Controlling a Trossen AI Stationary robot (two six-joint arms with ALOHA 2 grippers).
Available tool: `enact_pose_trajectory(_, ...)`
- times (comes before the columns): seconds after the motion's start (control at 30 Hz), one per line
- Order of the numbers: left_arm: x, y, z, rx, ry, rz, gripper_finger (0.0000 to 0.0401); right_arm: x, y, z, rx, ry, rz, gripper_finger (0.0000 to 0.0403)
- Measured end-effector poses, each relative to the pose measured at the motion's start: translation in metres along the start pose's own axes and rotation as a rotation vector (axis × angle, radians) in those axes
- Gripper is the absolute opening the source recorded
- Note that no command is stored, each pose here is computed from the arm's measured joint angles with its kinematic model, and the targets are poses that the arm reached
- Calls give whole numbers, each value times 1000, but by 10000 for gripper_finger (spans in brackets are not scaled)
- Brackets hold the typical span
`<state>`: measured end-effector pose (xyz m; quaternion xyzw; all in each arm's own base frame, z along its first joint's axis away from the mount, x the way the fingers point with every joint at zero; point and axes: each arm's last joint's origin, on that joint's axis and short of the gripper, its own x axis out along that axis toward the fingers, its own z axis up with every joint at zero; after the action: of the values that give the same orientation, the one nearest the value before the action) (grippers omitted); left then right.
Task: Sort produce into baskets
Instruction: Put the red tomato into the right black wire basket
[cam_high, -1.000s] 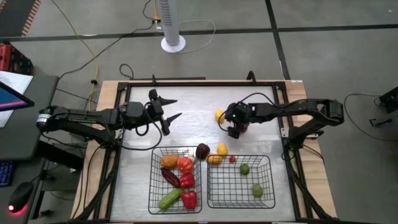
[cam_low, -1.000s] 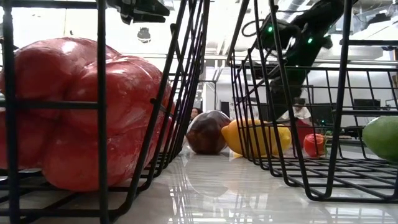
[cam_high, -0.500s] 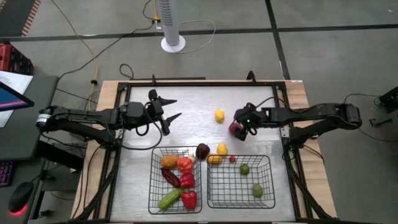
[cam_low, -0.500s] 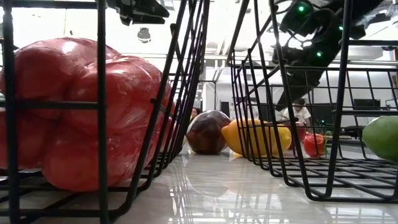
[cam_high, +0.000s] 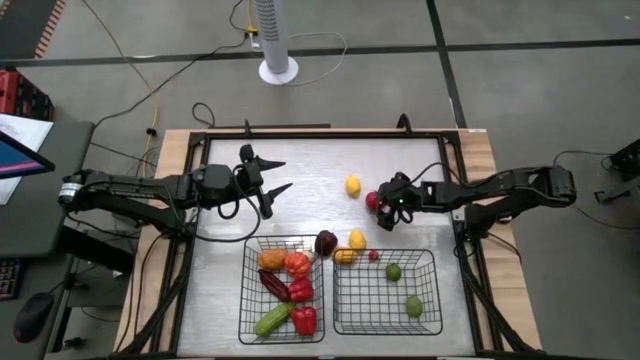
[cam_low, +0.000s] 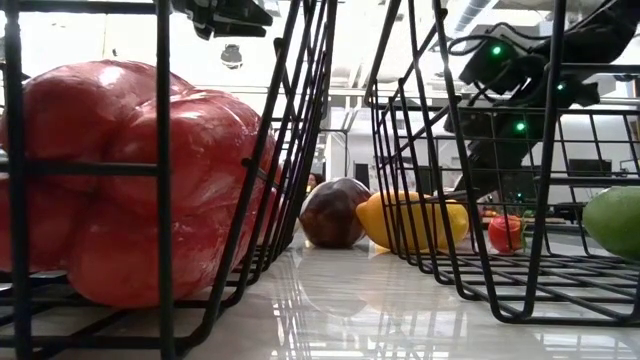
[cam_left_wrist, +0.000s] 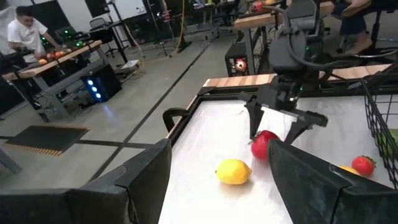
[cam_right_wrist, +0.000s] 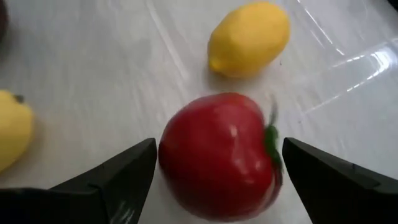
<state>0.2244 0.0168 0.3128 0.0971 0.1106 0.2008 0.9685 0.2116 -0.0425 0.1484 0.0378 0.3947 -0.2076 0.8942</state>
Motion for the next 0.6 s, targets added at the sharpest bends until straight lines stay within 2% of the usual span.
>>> enact_pose_trajectory(0.3, 0, 0, 0, 1, 1, 0, 254, 25, 3, -7, -24, 51, 3, 371)
enact_pose_trajectory(0.6, 0, 0, 0, 6, 0, 0, 254, 34, 3, -3, -28, -12, 3, 302)
